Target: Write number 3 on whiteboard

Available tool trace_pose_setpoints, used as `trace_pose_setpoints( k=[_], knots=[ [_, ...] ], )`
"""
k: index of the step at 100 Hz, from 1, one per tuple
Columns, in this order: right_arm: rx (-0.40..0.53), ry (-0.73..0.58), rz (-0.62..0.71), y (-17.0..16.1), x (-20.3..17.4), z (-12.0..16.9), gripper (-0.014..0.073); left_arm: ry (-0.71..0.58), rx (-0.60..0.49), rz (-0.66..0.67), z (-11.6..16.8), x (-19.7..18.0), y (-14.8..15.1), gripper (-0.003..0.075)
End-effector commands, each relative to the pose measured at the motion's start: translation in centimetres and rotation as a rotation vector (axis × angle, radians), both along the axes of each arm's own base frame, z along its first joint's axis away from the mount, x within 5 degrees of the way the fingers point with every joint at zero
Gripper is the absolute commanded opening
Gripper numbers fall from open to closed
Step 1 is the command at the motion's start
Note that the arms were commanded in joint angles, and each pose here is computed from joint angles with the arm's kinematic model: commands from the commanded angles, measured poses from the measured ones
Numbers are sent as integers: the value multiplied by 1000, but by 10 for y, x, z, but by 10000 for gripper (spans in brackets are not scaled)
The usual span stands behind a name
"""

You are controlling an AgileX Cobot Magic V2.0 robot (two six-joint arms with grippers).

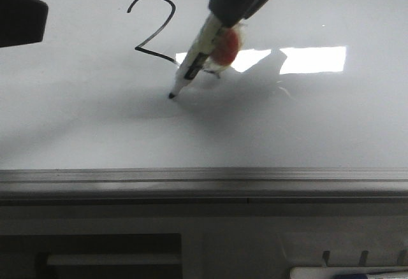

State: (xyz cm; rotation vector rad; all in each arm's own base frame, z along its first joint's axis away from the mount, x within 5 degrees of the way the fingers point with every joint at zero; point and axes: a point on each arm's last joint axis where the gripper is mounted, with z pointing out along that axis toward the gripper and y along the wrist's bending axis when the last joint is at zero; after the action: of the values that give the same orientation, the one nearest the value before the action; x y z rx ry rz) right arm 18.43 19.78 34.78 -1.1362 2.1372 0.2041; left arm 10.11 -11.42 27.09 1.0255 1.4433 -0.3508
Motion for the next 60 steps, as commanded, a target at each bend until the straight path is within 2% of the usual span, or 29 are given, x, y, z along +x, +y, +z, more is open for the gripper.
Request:
trace_pose_setpoints(
  k=[1,10,23,40,60],
  knots=[
    [56,-59,36,16,5,2,-40,-46,-90,-13,16,0,-2,310],
    [68,-70,61,30,9,-5,-40,-46,-90,-13,16,0,-2,310],
    [81,-56,55,35,12,2,-40,-46,-90,-13,16,0,-2,310],
    [139,-70,93,29,-10,27,-41,-54,-77,-17,15,0,-3,311],
    [109,-55,160,27,-32,33,-41,-32,-11,-46,5,3,-12,314]
  ],
)
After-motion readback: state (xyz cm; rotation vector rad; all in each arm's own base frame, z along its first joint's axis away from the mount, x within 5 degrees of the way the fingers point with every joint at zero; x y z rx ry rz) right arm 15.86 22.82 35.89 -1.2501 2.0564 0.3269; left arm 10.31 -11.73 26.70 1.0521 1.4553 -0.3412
